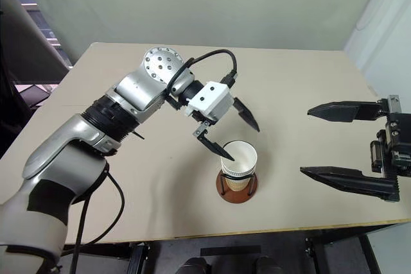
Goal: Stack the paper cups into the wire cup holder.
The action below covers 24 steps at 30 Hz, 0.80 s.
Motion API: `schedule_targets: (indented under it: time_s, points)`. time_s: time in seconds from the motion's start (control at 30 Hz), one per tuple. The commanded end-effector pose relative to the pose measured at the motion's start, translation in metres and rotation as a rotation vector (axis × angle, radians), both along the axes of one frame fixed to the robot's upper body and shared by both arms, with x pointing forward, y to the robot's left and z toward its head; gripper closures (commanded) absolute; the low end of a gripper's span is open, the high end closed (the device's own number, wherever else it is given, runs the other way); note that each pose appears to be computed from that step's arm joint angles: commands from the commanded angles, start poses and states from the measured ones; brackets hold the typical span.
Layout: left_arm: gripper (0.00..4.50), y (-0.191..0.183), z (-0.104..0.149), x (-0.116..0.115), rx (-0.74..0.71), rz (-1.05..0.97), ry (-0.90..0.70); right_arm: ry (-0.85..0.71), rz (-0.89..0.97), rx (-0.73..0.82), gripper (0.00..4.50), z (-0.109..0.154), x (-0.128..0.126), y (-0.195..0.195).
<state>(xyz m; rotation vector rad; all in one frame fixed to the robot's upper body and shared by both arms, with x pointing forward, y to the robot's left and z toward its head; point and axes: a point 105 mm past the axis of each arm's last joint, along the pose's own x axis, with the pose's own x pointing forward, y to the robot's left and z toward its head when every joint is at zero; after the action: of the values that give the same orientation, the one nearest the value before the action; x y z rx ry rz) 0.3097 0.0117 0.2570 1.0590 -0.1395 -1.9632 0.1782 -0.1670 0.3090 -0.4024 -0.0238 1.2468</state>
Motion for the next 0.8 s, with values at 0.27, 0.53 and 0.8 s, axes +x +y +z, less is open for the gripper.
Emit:
schedule_targets:
  time_s: [0.27,0.53,0.8]
  points:
    - [0.03,0.055,0.046,0.019,-0.218,0.215,0.036,0.008,0.036,-0.014,0.00,-0.007,0.011,-0.003]
    - [0.03,0.176,0.008,-0.006,-0.276,0.593,0.307,0.125,-0.054,-0.052,0.00,-0.039,0.049,-0.036]
    - [0.03,0.234,-0.007,-0.047,-0.409,0.894,0.438,0.158,-0.119,-0.038,0.00,-0.044,0.059,-0.069]
